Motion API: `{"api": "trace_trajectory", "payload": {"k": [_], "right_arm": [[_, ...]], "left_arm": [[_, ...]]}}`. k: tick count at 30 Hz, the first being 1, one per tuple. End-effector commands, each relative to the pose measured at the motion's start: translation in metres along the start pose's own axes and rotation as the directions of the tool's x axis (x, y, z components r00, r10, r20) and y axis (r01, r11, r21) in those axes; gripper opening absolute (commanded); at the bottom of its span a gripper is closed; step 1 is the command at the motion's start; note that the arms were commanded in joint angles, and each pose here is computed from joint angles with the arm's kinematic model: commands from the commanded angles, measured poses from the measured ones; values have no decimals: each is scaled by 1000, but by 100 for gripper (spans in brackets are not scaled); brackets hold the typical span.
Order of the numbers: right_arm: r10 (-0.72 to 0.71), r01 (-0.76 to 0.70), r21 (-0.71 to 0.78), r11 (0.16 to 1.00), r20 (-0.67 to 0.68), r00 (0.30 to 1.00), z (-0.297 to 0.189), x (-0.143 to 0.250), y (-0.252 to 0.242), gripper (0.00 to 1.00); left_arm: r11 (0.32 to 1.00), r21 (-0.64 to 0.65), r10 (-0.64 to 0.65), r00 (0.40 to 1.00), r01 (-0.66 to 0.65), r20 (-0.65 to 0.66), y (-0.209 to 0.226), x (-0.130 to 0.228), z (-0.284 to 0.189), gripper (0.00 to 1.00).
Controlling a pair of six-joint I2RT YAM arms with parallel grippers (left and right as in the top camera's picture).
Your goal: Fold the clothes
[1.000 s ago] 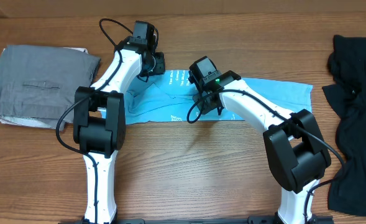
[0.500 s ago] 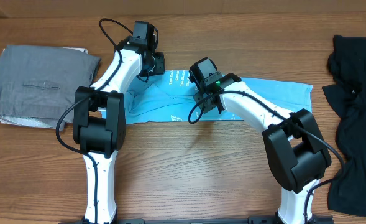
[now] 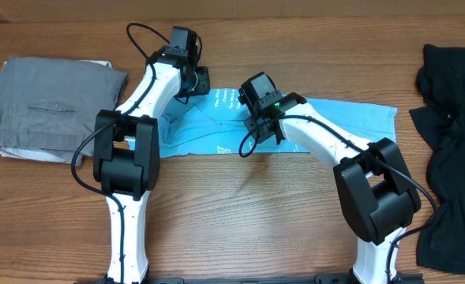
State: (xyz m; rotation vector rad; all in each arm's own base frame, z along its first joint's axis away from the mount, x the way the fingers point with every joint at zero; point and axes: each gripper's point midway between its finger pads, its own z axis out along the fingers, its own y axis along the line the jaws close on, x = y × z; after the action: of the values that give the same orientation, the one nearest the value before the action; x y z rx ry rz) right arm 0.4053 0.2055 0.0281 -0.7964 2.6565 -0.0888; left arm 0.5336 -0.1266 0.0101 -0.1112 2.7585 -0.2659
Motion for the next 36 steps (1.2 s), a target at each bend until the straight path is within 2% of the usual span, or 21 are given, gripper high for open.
{"api": "trace_trajectory", "payload": {"k": [1, 21, 27, 36], "right_arm": [[-9, 9, -6, 1000, -8, 1000, 5, 3, 0, 40], [-39, 38, -10, 999, -37, 999, 11, 10, 2, 41], [-37, 36, -9, 999, -30, 999, 13, 8, 2, 47], [-36, 35, -10, 999, -48, 998, 20, 13, 1, 47]], "left_arm": [[998, -56, 15, 1000, -15, -2, 12, 1, 2, 42], [998, -56, 15, 1000, -15, -3, 12, 1, 2, 45], [998, -56, 15, 1000, -15, -3, 12, 1, 2, 45], [998, -57, 14, 1000, -15, -4, 12, 1, 2, 46]]}}
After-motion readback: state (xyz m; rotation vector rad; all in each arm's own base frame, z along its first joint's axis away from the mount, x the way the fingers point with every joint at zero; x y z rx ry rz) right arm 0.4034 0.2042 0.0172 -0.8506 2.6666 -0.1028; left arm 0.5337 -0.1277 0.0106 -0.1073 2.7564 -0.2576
